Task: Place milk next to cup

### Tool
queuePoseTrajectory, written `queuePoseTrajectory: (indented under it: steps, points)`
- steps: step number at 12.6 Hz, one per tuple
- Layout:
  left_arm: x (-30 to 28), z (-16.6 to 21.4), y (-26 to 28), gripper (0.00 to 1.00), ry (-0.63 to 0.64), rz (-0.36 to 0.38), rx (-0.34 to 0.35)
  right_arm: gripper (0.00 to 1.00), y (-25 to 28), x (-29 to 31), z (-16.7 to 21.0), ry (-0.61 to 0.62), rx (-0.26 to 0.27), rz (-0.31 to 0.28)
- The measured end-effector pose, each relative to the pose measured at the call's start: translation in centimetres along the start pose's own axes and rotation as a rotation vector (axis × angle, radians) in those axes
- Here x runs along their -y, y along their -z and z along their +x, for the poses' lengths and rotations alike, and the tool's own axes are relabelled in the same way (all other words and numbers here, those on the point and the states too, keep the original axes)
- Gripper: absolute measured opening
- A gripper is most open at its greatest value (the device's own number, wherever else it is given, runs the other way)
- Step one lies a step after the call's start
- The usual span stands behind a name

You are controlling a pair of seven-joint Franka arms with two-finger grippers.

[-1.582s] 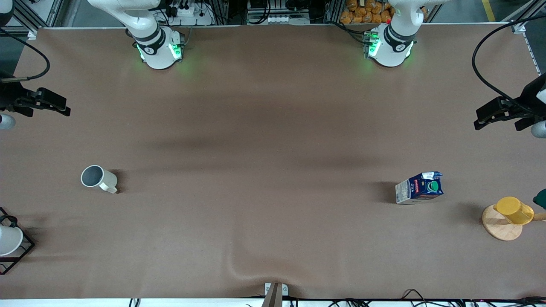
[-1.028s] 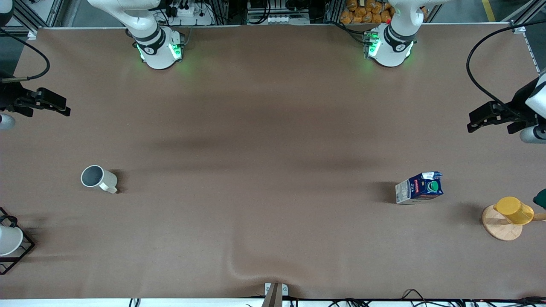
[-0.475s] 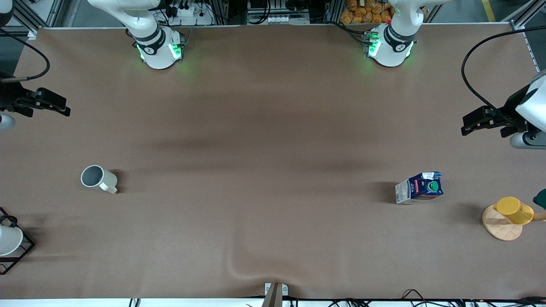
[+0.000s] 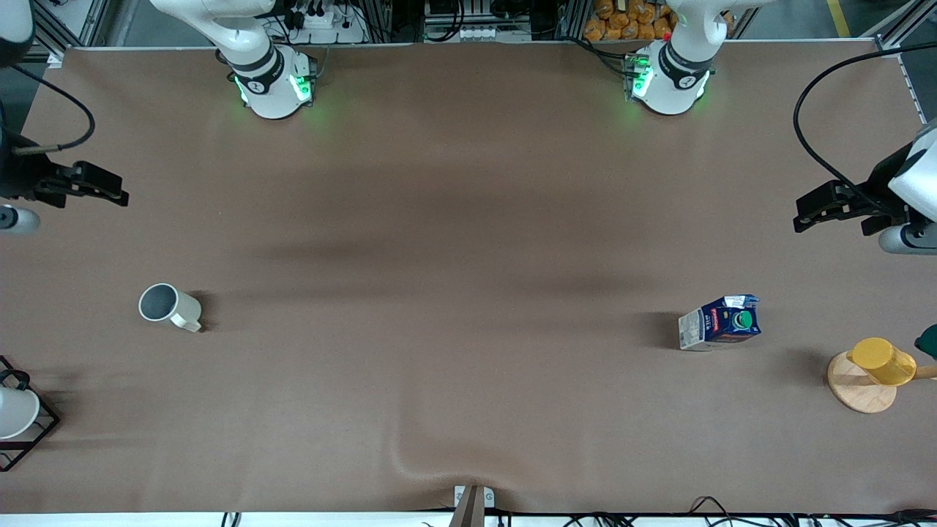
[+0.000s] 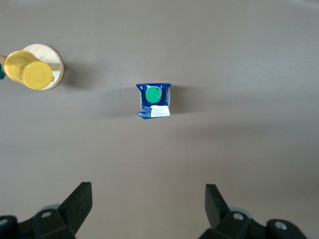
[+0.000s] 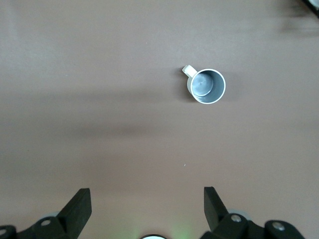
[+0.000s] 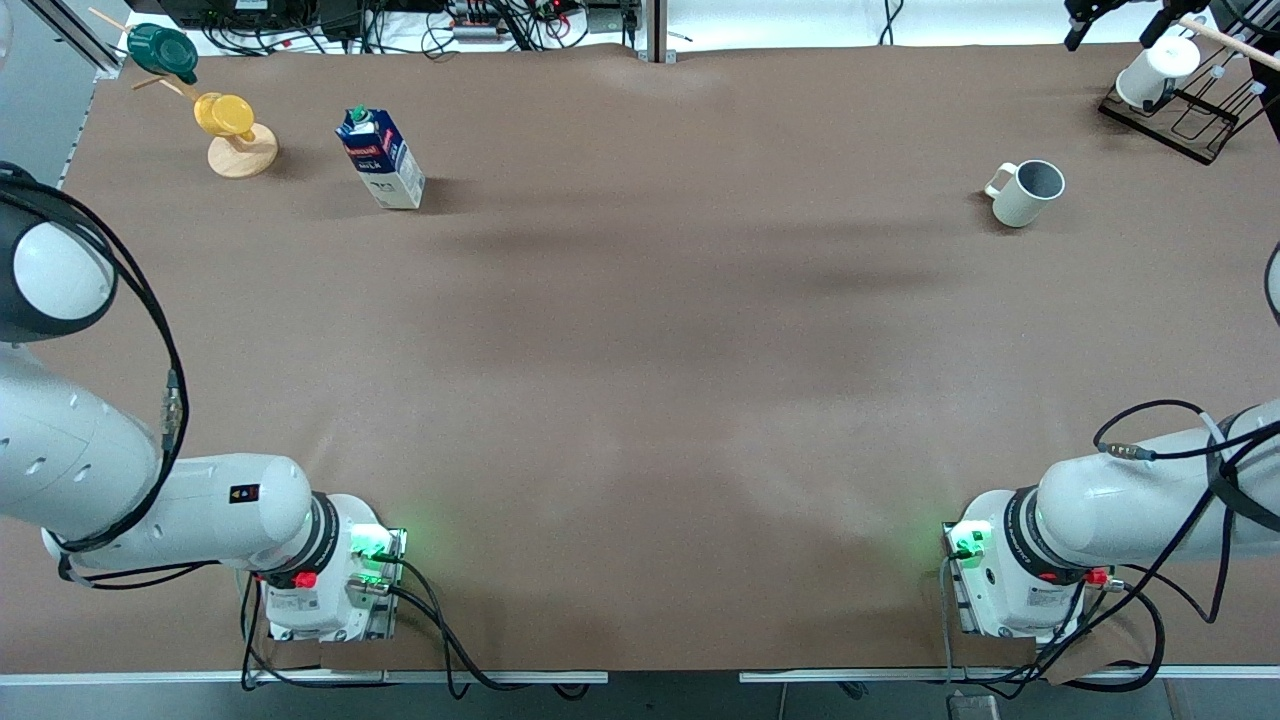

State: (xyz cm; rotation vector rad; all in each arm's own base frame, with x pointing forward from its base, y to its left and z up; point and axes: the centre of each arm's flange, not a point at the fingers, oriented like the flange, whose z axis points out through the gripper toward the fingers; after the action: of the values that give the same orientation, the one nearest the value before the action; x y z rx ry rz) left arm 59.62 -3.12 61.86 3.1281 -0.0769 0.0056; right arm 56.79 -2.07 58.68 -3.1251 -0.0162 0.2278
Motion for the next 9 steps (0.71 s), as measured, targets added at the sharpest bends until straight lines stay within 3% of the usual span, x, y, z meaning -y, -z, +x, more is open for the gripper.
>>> queuePoseTrajectory:
  steps: [3,6,9]
  points:
    - [0.0,0.2,0.1,1.0,0.0,0.0,-0.017,1.0,-2.7,-0.6,2.3,-0.01,0.033,-0.001]
    - [0.1,1.6,-1.5,1.0,0.001,-0.006,-0.032,1.0,-5.3,-1.2,5.1,0.002,0.017,-0.005]
    - [0.3,3.0,-3.9,1.0,0.0,-0.012,-0.022,1.0,-11.6,-2.6,9.0,0.178,0.052,-0.004]
